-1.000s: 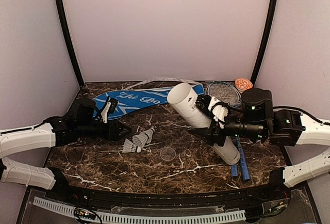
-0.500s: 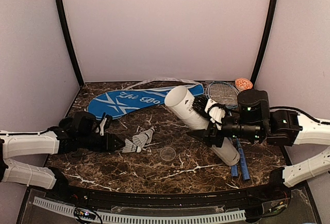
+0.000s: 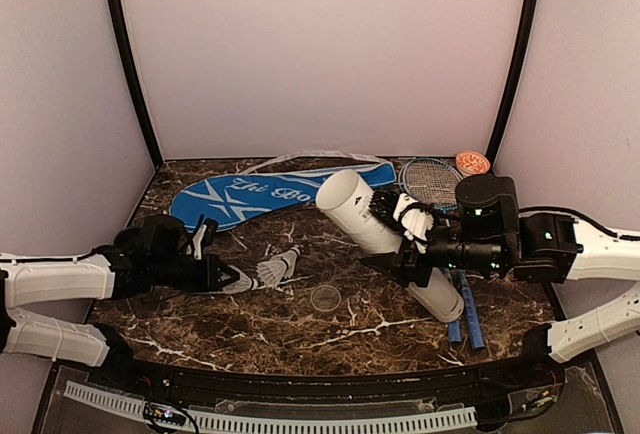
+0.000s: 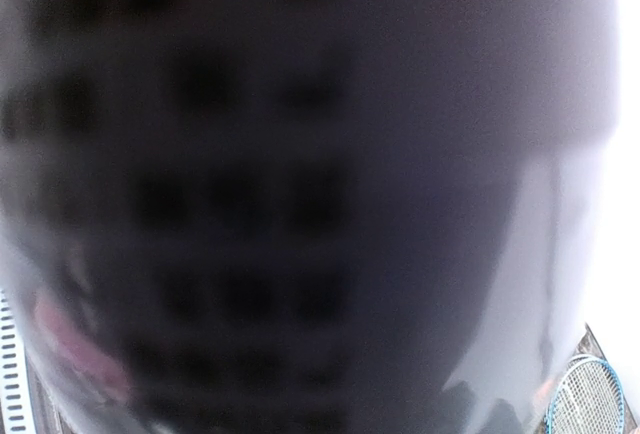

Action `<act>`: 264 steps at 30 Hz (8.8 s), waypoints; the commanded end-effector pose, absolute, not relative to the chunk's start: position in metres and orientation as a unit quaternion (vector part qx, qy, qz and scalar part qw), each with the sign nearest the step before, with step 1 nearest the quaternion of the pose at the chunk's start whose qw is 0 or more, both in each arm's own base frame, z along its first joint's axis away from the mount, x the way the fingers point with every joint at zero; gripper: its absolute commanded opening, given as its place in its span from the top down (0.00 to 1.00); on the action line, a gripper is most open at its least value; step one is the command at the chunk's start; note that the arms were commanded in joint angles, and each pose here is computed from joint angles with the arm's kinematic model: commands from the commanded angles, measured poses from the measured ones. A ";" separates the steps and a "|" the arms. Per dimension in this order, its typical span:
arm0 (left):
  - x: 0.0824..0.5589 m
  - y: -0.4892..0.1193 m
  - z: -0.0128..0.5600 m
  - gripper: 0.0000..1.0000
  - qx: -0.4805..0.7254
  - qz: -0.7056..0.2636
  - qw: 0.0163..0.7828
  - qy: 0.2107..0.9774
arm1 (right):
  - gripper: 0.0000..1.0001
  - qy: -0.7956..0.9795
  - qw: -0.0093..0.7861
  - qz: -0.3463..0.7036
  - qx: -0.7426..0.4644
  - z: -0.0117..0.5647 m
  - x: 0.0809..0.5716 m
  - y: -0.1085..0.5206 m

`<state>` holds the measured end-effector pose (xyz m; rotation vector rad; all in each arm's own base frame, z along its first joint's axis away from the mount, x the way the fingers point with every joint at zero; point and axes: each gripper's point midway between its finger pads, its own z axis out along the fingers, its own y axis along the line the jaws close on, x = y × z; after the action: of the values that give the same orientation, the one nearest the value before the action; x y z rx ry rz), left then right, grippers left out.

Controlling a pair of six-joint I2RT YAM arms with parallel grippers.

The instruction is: Pack up the badminton gear

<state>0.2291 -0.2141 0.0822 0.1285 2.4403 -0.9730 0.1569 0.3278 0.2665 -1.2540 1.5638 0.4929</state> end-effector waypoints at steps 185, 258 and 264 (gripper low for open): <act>0.217 -0.289 0.387 0.09 0.312 -0.334 0.498 0.737 | 0.44 0.597 0.619 0.236 -0.453 0.266 0.171 0.335; 0.312 -0.220 0.218 1.00 0.175 -0.245 0.455 0.838 | 0.44 0.651 0.590 0.200 -0.433 0.241 0.195 0.318; 0.263 -0.238 0.301 1.00 0.284 -0.312 0.458 0.783 | 0.44 0.648 0.575 0.185 -0.465 0.232 0.194 0.325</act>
<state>0.3061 -0.2279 0.2787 0.4530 1.9314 -0.6975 0.1927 0.3228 0.2478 -1.0106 1.4883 0.4769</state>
